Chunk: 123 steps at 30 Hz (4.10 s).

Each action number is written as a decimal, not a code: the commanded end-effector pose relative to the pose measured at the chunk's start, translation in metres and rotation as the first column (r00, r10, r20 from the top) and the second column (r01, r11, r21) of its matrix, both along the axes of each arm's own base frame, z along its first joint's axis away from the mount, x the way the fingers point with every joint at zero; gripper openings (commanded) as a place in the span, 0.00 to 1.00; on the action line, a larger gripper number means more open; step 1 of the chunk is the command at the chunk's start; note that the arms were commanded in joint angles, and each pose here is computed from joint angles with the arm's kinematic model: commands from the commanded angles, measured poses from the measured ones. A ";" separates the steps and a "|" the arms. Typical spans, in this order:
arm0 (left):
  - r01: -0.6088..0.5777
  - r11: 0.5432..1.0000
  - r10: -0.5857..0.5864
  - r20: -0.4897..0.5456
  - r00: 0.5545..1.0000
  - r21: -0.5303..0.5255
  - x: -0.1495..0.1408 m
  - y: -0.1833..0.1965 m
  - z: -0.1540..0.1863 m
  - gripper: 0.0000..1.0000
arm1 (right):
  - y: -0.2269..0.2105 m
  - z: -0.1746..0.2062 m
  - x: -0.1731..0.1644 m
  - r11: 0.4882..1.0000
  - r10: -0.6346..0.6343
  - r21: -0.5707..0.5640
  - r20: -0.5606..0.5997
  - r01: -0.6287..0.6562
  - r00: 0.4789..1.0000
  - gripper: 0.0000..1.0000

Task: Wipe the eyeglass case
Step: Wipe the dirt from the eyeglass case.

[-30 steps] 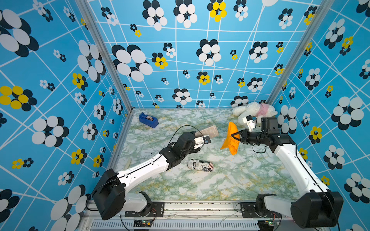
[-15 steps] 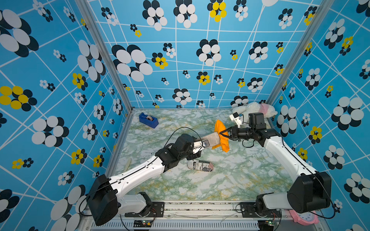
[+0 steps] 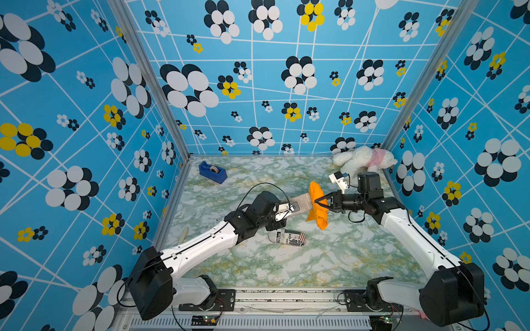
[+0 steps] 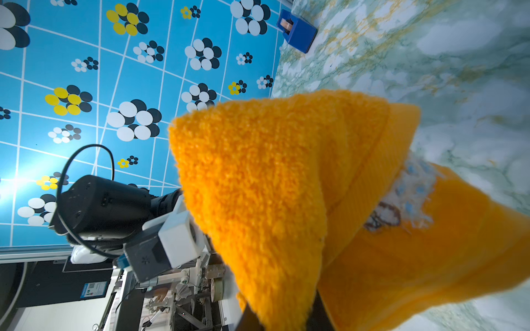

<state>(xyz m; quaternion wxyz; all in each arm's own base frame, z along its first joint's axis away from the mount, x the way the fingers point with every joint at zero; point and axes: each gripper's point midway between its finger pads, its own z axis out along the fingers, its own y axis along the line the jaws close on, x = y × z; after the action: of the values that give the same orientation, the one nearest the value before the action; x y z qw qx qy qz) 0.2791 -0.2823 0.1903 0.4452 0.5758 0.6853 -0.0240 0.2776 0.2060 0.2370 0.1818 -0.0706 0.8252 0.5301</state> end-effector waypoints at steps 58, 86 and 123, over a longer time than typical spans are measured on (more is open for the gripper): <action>-0.389 0.473 -0.653 -0.611 0.447 -0.790 -0.012 -0.039 0.182 0.23 | -0.005 0.134 -0.016 0.953 -0.266 0.138 0.812 0.271 0.520 0.00; -0.373 0.496 -0.749 -0.603 0.274 -0.785 -0.049 -0.062 0.199 0.22 | 0.008 0.206 0.020 0.964 -0.224 0.146 0.897 0.224 0.380 0.00; -0.398 0.433 -0.756 -0.567 0.327 -0.808 -0.041 -0.046 0.215 0.22 | 0.034 0.203 -0.004 0.986 -0.127 0.165 0.847 -0.027 0.516 0.00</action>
<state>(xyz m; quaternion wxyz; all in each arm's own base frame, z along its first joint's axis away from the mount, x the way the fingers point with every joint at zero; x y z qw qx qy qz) 0.2492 -0.3284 0.4001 0.1919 0.1862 0.5973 -0.7562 0.3073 0.2267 0.4468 0.6198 -0.2429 0.5943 0.4513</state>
